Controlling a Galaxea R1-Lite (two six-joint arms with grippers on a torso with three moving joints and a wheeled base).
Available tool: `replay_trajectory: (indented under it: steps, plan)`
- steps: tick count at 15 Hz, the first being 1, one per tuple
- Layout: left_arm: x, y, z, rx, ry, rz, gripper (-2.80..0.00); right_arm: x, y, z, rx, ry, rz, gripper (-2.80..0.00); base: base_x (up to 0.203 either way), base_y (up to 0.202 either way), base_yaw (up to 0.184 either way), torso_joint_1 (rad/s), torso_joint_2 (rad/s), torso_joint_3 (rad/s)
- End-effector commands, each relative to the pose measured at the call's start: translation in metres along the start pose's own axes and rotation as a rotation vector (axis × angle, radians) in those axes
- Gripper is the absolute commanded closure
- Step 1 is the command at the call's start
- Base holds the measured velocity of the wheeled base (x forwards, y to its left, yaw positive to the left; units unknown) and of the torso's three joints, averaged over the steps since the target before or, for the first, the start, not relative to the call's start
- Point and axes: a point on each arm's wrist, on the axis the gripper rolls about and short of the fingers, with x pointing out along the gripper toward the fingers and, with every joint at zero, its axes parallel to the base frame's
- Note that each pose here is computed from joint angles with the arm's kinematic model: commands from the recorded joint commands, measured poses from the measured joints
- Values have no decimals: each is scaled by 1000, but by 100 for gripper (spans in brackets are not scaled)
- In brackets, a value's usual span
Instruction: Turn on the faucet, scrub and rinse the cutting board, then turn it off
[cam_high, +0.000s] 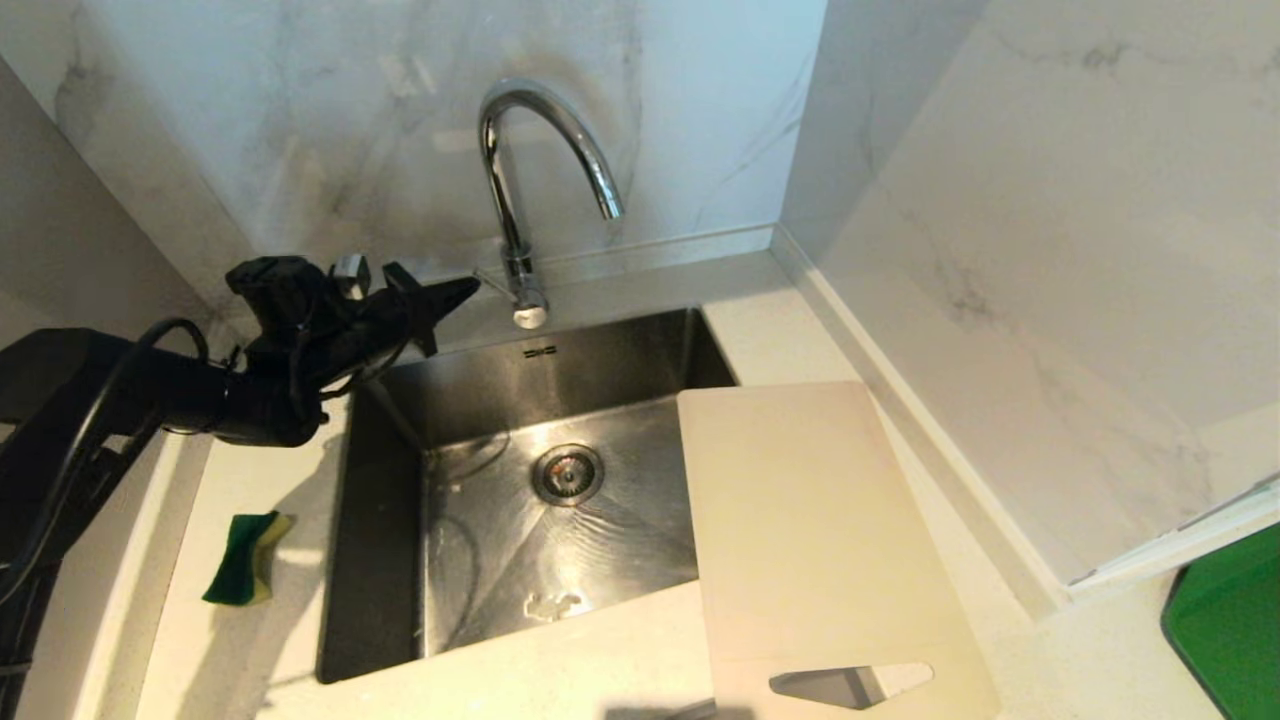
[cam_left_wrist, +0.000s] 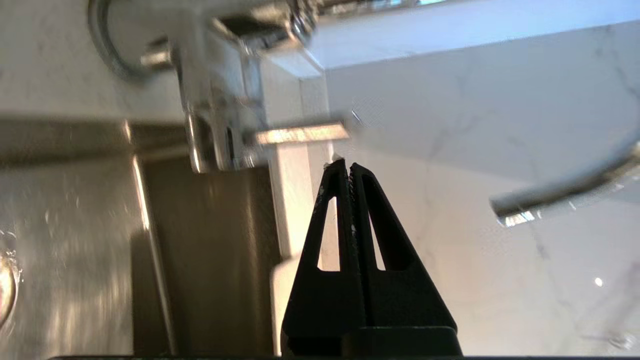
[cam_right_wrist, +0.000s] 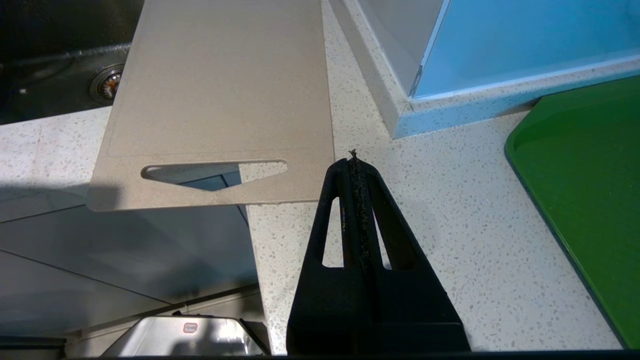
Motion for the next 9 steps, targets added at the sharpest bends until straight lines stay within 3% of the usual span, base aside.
replay_trajectory:
  steps: [1, 6, 9]
  plan:
    - [-23, -39, 2, 15, 3, -23, 0, 0, 0, 0, 0, -1, 0, 0, 0, 0, 0, 0, 0, 0]
    - [-70, -97, 11, 74, -24, -51, 0, 0, 0, 0, 0, 0, 0, 0, 0, 0, 0, 0, 0, 0]
    - [-102, -134, 14, 122, 26, -70, 0, 0, 0, 0, 0, 0, 0, 0, 0, 0, 0, 0, 0, 0]
